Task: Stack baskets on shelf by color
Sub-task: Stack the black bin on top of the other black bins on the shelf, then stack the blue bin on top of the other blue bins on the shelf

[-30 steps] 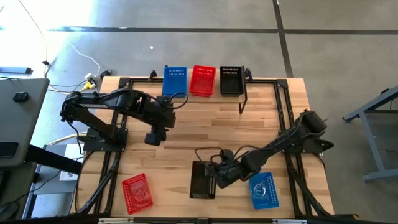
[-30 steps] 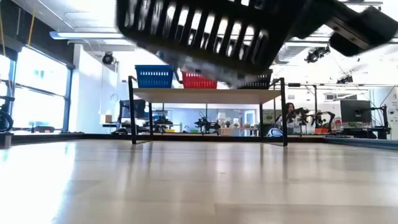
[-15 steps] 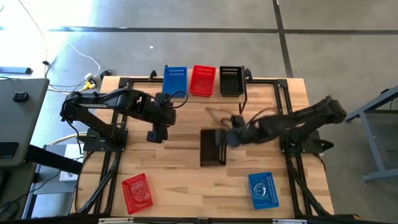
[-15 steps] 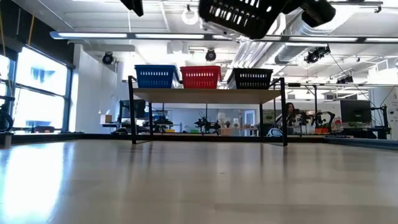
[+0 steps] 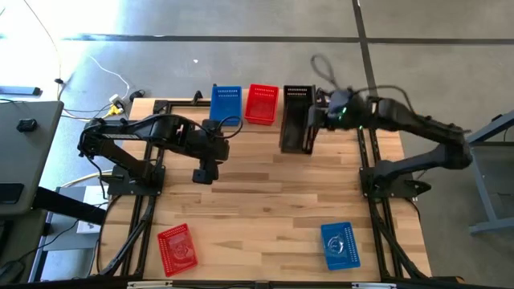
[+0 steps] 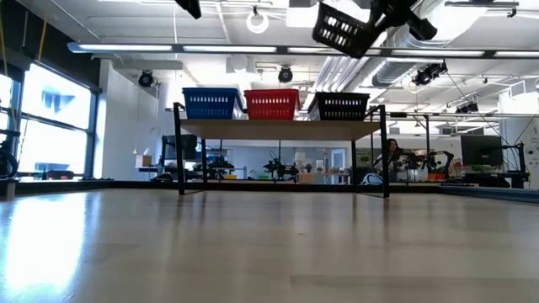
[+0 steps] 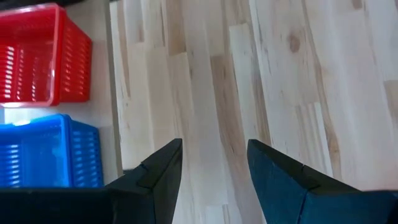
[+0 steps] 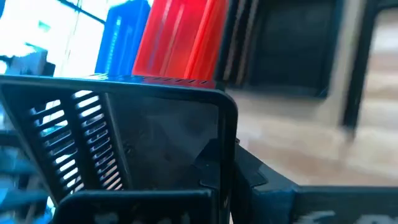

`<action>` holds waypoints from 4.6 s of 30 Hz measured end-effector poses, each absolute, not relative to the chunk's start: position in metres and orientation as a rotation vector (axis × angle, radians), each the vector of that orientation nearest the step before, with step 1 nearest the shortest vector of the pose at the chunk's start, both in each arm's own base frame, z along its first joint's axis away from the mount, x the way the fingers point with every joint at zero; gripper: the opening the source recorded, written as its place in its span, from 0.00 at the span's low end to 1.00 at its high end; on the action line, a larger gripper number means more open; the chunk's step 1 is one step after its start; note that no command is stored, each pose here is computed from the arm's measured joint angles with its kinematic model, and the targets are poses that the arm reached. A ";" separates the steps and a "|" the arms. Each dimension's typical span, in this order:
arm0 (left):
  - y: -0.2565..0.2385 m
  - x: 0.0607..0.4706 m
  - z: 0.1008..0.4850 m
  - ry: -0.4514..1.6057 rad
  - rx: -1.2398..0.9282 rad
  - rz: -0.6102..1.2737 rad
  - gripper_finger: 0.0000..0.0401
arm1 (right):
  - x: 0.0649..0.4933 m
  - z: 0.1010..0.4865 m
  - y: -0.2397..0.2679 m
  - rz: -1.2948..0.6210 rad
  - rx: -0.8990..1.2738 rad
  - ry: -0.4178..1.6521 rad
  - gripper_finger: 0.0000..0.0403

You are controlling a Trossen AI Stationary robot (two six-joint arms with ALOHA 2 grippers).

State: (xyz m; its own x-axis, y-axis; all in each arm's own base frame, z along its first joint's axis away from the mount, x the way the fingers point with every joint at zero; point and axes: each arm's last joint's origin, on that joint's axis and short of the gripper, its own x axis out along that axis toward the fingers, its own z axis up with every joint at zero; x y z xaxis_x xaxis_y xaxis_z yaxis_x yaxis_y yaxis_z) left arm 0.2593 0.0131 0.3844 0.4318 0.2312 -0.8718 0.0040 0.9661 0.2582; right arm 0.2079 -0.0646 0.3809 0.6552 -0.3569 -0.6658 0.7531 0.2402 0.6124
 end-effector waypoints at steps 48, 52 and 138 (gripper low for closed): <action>0.013 0.262 0.386 1.087 0.224 0.155 0.42 | 0.222 0.409 -0.237 -0.894 1.103 0.789 0.00; 0.013 0.262 0.386 1.087 0.224 0.155 0.42 | 0.228 0.400 -0.243 -0.911 1.108 0.825 0.00; -0.023 0.218 0.347 1.140 0.028 0.096 0.42 | 0.303 0.414 -0.017 -0.640 0.576 1.080 0.28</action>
